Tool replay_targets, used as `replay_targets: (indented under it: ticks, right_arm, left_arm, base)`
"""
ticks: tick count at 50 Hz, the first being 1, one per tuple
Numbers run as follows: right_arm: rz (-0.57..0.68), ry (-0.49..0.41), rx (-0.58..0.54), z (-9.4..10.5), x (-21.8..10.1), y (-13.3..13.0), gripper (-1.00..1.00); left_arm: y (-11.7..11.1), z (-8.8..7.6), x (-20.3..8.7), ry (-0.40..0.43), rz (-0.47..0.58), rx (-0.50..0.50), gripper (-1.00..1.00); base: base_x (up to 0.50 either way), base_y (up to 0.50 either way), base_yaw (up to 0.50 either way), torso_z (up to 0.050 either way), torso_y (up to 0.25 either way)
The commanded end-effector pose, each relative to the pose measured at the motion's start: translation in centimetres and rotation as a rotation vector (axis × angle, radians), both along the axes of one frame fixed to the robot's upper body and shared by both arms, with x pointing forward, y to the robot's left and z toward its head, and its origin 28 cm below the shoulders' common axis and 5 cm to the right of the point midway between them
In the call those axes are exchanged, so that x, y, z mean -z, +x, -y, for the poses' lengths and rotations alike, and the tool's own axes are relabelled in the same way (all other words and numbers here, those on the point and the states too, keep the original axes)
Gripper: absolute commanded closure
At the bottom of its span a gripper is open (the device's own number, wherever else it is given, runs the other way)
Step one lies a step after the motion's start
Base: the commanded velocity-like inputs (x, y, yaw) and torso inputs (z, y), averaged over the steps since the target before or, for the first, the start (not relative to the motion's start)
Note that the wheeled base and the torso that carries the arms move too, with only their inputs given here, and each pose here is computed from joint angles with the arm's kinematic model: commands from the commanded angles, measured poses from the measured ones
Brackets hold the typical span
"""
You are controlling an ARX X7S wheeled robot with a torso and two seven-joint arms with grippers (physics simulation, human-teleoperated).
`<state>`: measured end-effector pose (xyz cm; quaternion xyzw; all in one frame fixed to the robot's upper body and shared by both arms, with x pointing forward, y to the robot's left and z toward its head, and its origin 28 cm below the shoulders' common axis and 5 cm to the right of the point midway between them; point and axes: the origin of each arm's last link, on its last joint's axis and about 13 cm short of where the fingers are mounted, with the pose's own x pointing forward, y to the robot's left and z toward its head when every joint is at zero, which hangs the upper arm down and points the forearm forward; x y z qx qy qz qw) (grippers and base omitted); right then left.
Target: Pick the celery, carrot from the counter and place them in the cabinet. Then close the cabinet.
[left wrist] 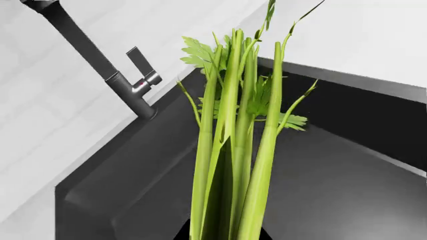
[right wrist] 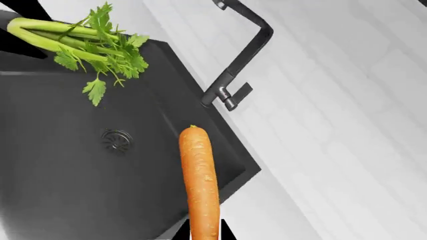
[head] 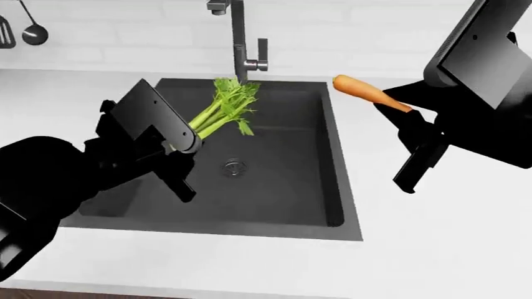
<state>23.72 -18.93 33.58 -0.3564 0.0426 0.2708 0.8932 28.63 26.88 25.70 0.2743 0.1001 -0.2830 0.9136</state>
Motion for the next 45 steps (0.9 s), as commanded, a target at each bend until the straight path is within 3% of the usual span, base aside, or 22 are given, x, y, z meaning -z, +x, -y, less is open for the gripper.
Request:
replay_targets:
  ticks: [1,12,28,45]
  right_arm:
    - [0.026,0.012,0.027,0.2,0.1,-0.3,1.00]
    - [0.047,0.039,0.054,0.7,-0.2,-0.7,1.00]
    - [0.077,0.046,0.093,1.4,-0.7,-1.5,1.00]
    - [0.117,0.022,0.074,1.1,-1.9,-1.9,1.00]
  left_arm:
    - [0.0,-0.2,-1.0,-0.014,0.039,-0.024,1.00]
    - [-0.1,-0.2,-1.5,-0.021,0.057,-0.031,1.00]
    - [-0.4,-0.3,-2.6,-0.035,0.085,-0.043,1.00]
    - [-1.0,-2.2,-3.5,-0.081,0.083,-0.228,1.00]
  base:
    - [-0.03,0.50,0.00,0.000,0.000]
    - [-0.03,0.47,0.00,0.001,0.001]
    - [0.13,-0.05,0.00,0.000,0.001]
    - [0.02,0.00,0.00,0.000,0.001]
